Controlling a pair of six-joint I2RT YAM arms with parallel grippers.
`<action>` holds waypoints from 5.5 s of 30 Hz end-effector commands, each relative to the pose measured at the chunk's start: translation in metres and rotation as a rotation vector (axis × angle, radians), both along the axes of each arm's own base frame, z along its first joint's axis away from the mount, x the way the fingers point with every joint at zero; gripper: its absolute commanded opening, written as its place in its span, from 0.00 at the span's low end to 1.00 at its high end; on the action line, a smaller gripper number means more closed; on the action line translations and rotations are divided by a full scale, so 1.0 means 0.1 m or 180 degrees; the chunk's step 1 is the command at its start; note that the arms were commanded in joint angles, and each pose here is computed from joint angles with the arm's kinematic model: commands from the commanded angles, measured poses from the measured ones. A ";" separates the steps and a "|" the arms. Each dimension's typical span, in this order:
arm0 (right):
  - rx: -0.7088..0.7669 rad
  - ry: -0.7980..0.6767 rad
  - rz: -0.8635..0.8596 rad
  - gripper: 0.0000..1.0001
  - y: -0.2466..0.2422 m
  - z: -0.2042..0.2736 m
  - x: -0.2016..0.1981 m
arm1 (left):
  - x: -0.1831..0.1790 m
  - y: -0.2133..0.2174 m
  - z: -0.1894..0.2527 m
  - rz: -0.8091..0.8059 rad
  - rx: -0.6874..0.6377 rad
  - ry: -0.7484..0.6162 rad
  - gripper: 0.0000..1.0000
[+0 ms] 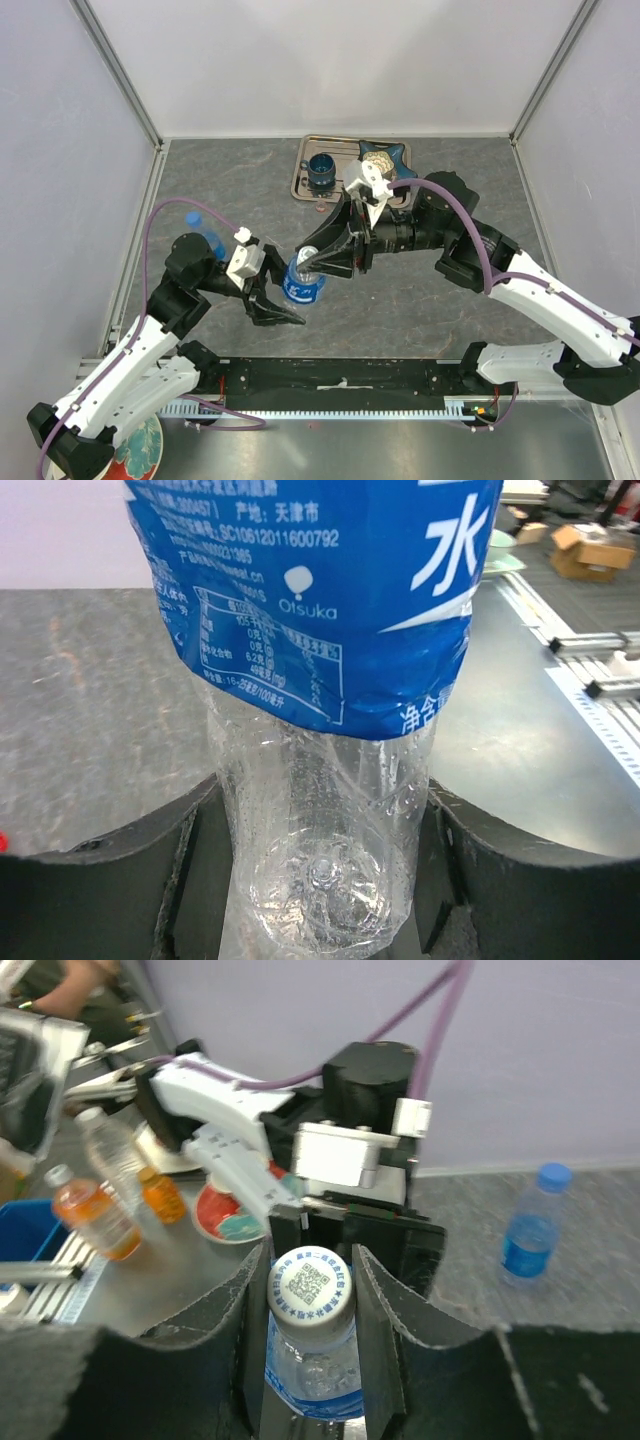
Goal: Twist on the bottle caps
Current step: Screw the bottle cap onto the plastic bottle.
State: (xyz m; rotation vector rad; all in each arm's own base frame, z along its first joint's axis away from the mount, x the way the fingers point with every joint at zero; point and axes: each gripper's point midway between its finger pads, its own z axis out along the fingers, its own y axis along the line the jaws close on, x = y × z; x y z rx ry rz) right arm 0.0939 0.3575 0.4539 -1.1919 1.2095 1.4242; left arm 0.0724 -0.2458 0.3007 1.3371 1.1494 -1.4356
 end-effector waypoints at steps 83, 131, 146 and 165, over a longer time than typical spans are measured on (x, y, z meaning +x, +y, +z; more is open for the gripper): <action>0.0178 -0.0064 0.0652 0.57 0.06 0.14 -0.19 | -0.27 0.10 0.12 -0.0503 -0.0028 -0.0017 0.02; -0.1512 0.0667 -0.4405 0.00 -0.69 -1.53 1.90 | 1.30 0.24 0.15 0.2360 -0.0093 -0.0569 0.02; 0.0234 0.0868 -0.2196 0.85 -0.07 0.23 1.09 | 0.81 0.10 0.02 0.1565 -0.0200 -0.0396 0.02; 0.0608 -0.0392 -0.0272 0.88 -0.61 0.58 -0.26 | 0.08 0.14 0.71 0.0530 -0.0598 -0.0214 0.02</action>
